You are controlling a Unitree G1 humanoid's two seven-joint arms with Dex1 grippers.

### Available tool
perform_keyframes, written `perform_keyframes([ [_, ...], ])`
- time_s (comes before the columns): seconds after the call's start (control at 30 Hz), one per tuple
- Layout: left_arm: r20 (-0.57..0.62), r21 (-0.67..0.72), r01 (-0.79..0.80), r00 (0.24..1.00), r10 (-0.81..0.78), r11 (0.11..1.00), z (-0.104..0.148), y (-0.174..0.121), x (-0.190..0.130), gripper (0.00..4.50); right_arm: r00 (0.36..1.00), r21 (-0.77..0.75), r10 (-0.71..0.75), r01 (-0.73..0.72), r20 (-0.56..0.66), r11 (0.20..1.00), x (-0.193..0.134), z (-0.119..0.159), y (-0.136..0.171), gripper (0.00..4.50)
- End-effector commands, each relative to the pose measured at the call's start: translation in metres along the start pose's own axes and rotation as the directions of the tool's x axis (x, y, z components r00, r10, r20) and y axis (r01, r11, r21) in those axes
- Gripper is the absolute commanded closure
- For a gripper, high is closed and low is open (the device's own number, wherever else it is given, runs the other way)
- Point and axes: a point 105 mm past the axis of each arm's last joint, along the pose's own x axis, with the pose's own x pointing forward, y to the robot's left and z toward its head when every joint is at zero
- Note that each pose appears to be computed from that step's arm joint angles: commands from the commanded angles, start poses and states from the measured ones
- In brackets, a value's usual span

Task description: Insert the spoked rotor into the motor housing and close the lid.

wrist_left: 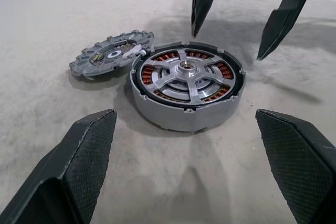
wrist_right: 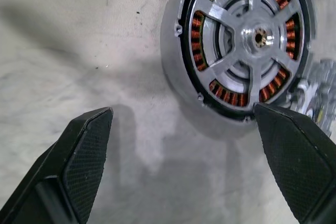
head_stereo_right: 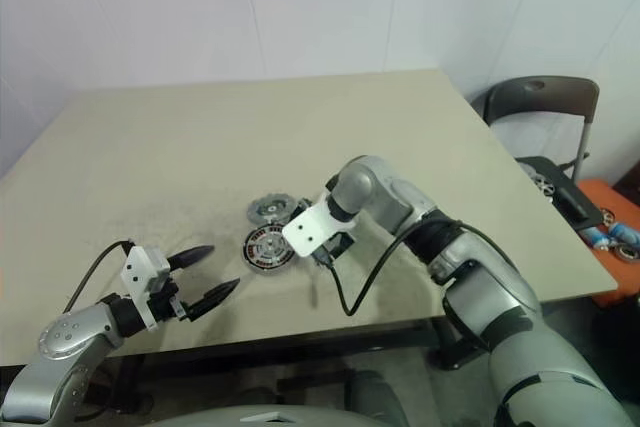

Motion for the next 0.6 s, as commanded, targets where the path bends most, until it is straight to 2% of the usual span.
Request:
perform_keyframes([
  [0.03, 0.033, 0.039, -0.001, 0.999, 0.0, 0.999, 0.01, 0.001, 0.001, 0.0, 0.999, -0.061, -0.028, 0.027, -0.02, 0.998, -0.004, 0.005, -0.013, 0.01],
  [0.13, 0.035, 0.039, -0.004, 0.999, 0.003, 0.999, 0.01, 0.001, 0.002, 0.0, 1.0, -0.04, -0.005, 0.005, 0.001, 0.999, 0.001, 0.009, -0.011, 0.01],
  [0.23, 0.036, 0.039, -0.004, 0.999, 0.003, 0.999, 0.01, 0.0, 0.002, 0.0, 1.0, -0.028, 0.005, -0.005, 0.002, 1.0, 0.003, 0.01, -0.009, 0.57],
  [0.5, 0.036, 0.038, -0.005, 0.999, 0.003, 0.999, 0.011, -0.001, 0.002, 0.0, 1.0, 0.049, -0.007, 0.007, 0.008, 0.999, 0.006, 0.01, -0.011, 3.33],
  [0.6, 0.036, 0.037, -0.006, 0.999, 0.004, 0.999, 0.011, -0.001, 0.002, 0.0, 0.999, 0.139, -0.027, 0.021, 0.038, 0.99, 0.005, 0.015, -0.014, 4.25],
])
